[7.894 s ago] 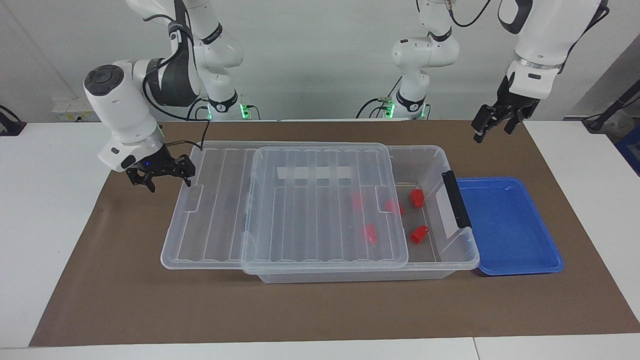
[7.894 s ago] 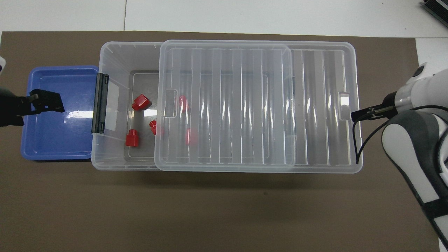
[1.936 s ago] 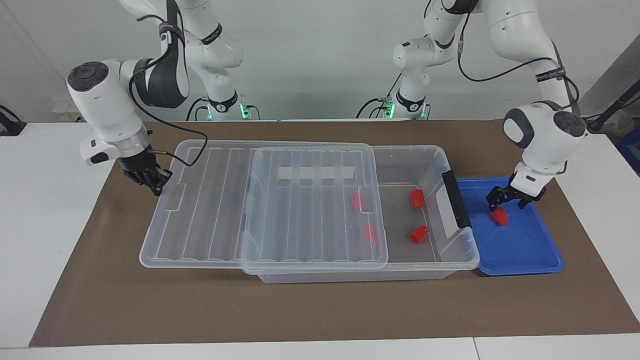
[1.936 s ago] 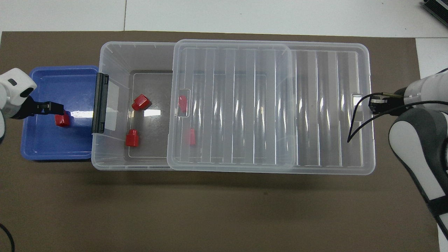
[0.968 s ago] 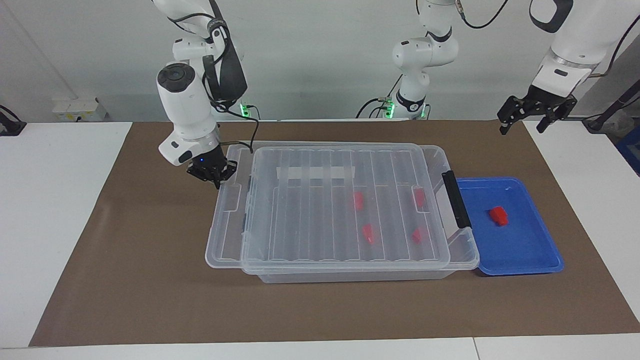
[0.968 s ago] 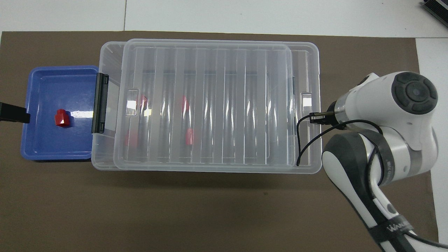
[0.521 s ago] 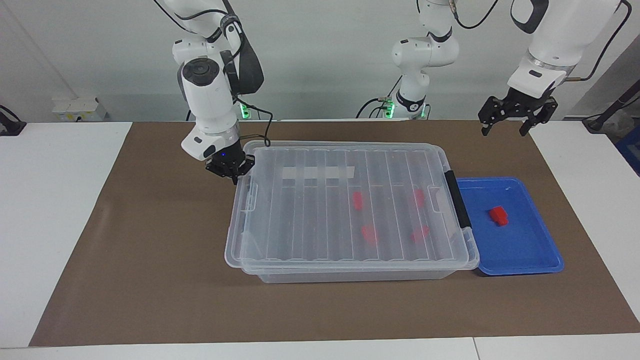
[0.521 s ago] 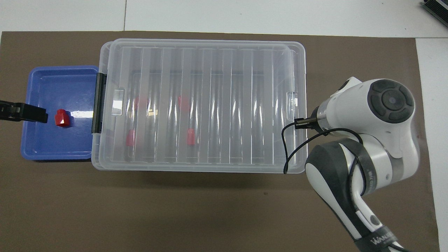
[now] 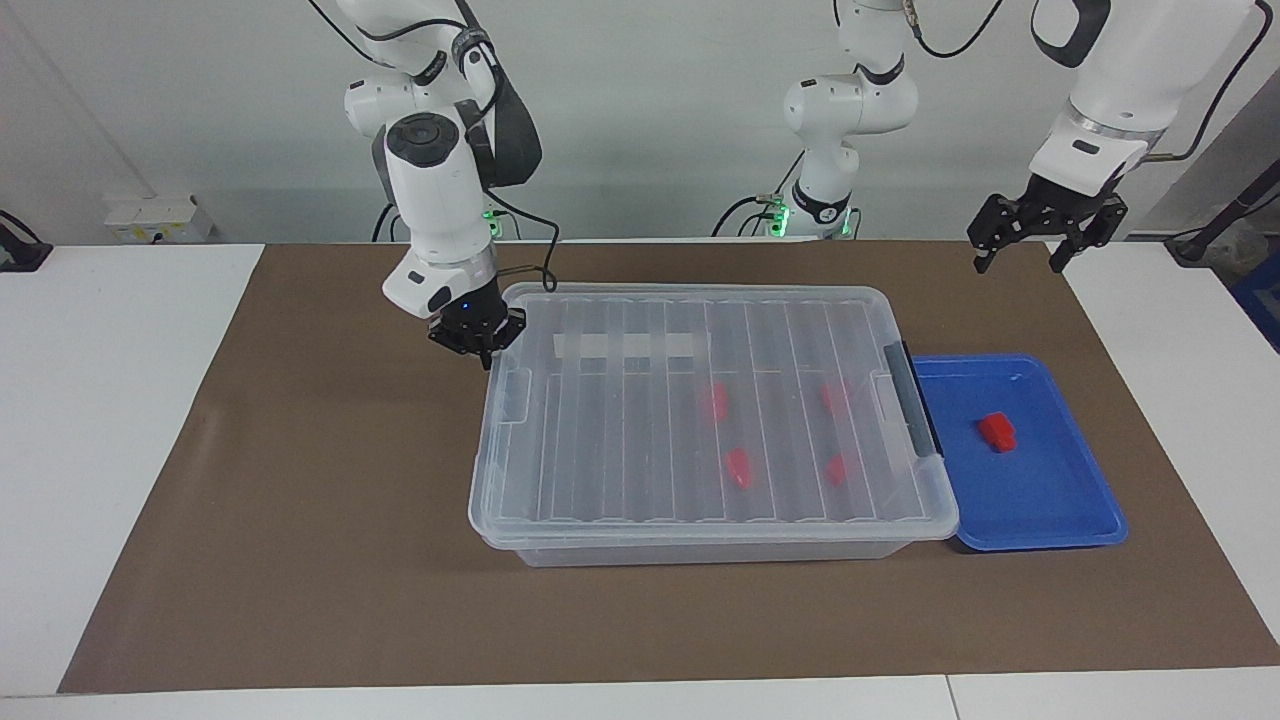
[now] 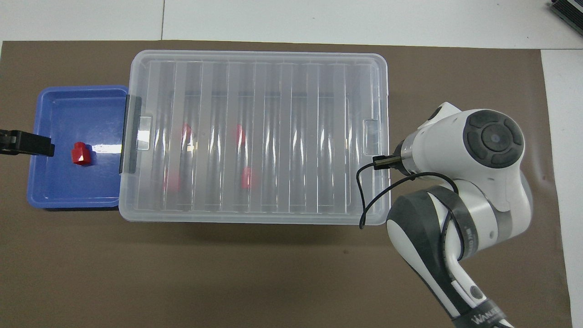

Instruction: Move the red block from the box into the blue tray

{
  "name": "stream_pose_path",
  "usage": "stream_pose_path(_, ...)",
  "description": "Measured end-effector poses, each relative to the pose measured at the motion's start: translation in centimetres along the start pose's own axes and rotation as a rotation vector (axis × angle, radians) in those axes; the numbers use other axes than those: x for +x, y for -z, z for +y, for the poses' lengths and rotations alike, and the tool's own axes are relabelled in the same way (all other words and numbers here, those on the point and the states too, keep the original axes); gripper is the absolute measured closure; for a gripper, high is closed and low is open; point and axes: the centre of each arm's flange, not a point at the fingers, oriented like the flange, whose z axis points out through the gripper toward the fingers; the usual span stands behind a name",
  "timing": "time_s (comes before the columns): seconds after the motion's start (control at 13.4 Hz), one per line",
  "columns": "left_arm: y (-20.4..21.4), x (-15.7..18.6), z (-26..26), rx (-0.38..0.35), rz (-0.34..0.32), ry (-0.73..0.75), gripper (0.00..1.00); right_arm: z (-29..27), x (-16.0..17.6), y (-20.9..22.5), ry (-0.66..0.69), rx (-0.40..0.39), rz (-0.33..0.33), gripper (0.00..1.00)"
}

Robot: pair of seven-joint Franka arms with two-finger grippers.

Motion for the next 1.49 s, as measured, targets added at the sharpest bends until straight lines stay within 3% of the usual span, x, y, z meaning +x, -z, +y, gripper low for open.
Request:
stream_pose_path(0.52,-0.4,0.2,-0.1,-0.007,0.012,-0.001,0.0,4.4,0.0,1.6,-0.124,-0.012,-0.008,0.99)
stream_pose_path(0.67,-0.8,0.3,0.6,-0.007,0.018,-0.015,0.0,6.6,-0.5,2.6,-0.162,-0.02,-0.027,0.81)
stream_pose_path(0.82,-1.1,0.4,0.8,-0.008,0.018,-0.02,0.0,8.2,-0.9,4.1,-0.192,-0.026,-0.037,0.57)
stream_pose_path(1.19,-0.9,0.5,2.6,-0.009,0.023,-0.053,0.0,9.5,0.1,11.7,-0.219,-0.026,-0.008,0.01)
stream_pose_path(1.49,-0.9,0.5,3.3,-0.009,0.024,-0.064,0.0,10.1,0.0,14.9,-0.225,-0.029,-0.02,0.0)
